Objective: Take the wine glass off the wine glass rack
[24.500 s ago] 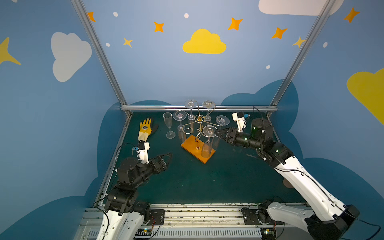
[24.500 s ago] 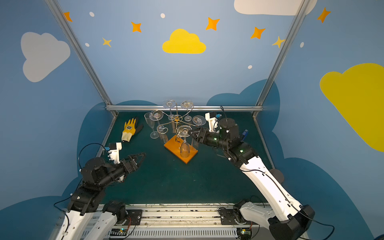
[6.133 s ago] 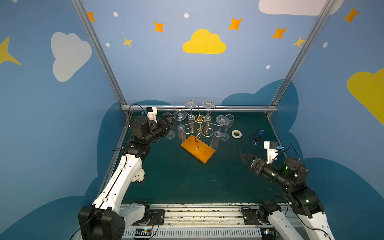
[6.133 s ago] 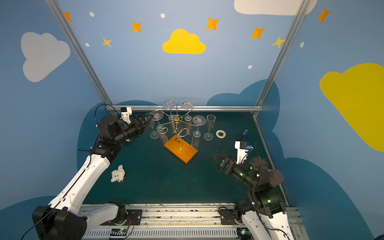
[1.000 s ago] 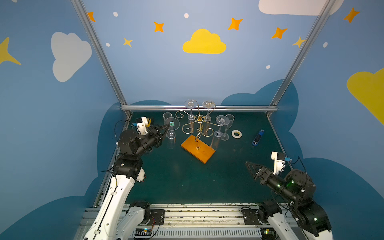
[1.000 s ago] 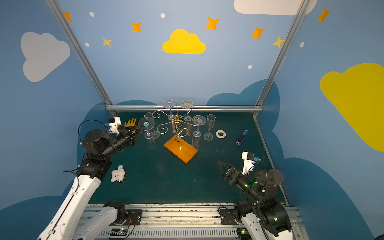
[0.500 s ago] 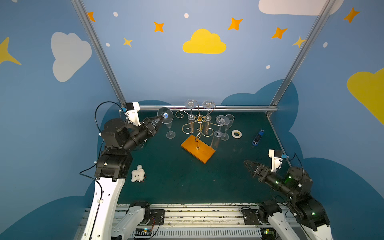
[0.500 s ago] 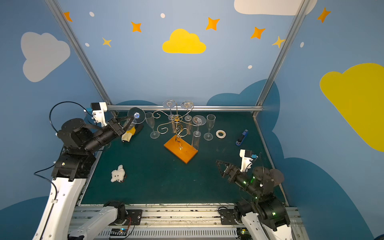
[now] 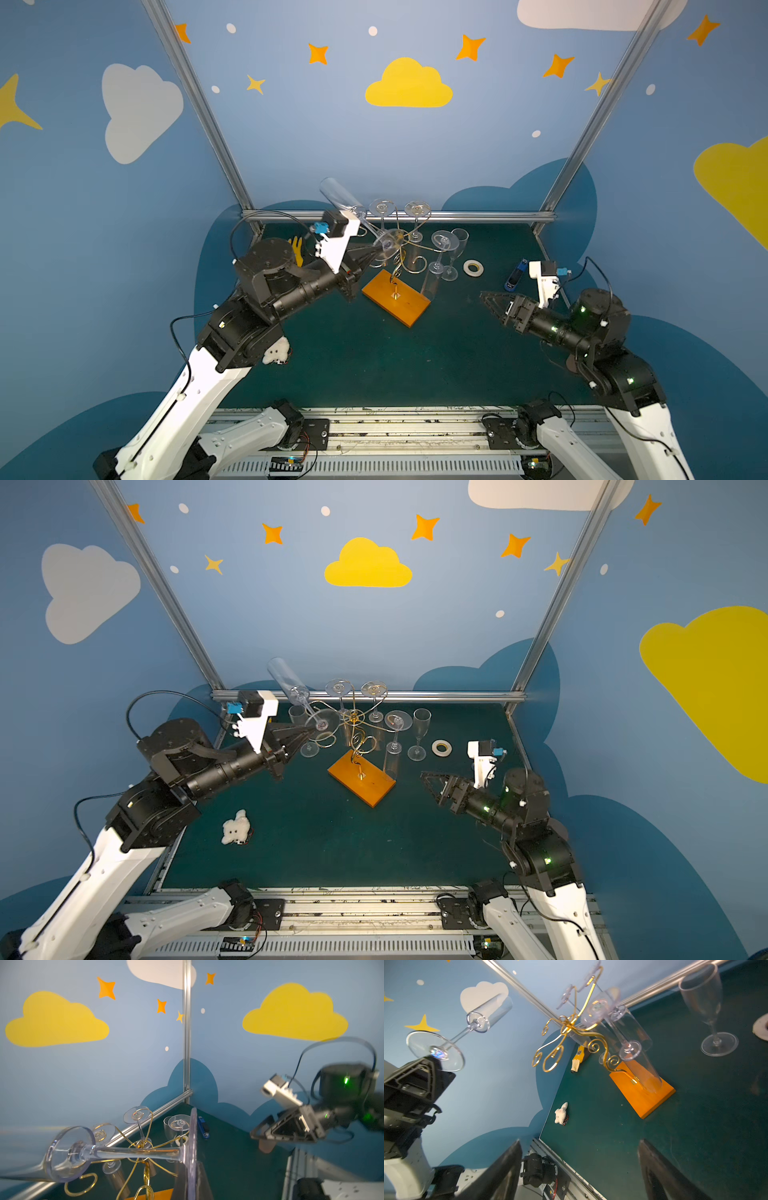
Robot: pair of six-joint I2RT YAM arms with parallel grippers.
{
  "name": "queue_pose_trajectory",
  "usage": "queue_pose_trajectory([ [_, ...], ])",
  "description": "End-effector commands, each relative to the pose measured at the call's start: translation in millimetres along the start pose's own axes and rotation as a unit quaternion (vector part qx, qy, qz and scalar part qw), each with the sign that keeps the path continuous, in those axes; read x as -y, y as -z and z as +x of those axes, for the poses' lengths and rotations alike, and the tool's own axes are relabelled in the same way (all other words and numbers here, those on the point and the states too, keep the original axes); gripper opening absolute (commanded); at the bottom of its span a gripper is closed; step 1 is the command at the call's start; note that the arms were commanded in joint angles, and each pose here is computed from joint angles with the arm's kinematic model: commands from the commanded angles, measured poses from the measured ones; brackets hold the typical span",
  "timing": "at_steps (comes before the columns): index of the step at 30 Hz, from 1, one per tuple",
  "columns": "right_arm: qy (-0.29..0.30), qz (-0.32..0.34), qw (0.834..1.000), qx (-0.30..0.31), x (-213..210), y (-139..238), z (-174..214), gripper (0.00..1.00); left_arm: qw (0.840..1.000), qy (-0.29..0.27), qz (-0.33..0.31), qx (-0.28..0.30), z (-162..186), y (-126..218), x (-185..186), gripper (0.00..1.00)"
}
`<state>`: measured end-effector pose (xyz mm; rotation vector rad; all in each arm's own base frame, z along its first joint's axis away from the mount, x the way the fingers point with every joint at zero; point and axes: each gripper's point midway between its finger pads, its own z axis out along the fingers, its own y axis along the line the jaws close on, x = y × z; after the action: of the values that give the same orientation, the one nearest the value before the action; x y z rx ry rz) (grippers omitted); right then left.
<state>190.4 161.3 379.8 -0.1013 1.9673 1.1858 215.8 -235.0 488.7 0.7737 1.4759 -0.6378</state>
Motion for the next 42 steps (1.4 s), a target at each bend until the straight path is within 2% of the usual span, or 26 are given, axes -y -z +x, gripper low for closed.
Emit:
queue_pose_trajectory([
  [1,0.051,-0.06,0.997,-0.02,-43,4,-18,0.86,0.986,-0.164,-0.027,0.008,-10,-10,11,0.03],
  [3,0.061,-0.082,0.994,-0.028,-60,4,-28,0.86,0.974,-0.226,-0.026,0.006,-8,-19,28,0.03],
  [6,0.072,-0.118,0.99,-0.038,-82,2,-42,0.86,0.946,-0.322,-0.034,-0.001,-2,-36,50,0.03],
  [9,0.076,-0.144,0.985,-0.051,-97,0,-49,0.84,0.921,-0.388,-0.04,-0.004,4,-48,66,0.03],
  [14,0.084,-0.161,0.981,-0.069,-104,-4,-45,0.82,0.901,-0.433,-0.036,0.011,13,-57,86,0.03],
  [17,0.095,-0.167,0.978,-0.082,-107,-5,-37,0.8,0.882,-0.471,-0.035,0.003,23,-64,96,0.03],
  [23,0.14,-0.151,0.974,-0.098,-104,-7,-19,0.71,0.856,-0.516,-0.008,-0.012,42,-72,117,0.03],
  [30,0.161,-0.138,0.971,-0.11,-98,-15,-5,0.58,0.841,-0.54,0.0,-0.015,52,-77,131,0.03],
  [35,0.168,-0.141,0.971,-0.1,-98,-19,-3,0.45,0.841,-0.541,0.001,-0.015,55,-76,136,0.03],
  [42,0.175,-0.136,0.97,-0.102,-96,-24,0,0.22,0.841,-0.541,0.0,-0.013,54,-74,138,0.03],
])
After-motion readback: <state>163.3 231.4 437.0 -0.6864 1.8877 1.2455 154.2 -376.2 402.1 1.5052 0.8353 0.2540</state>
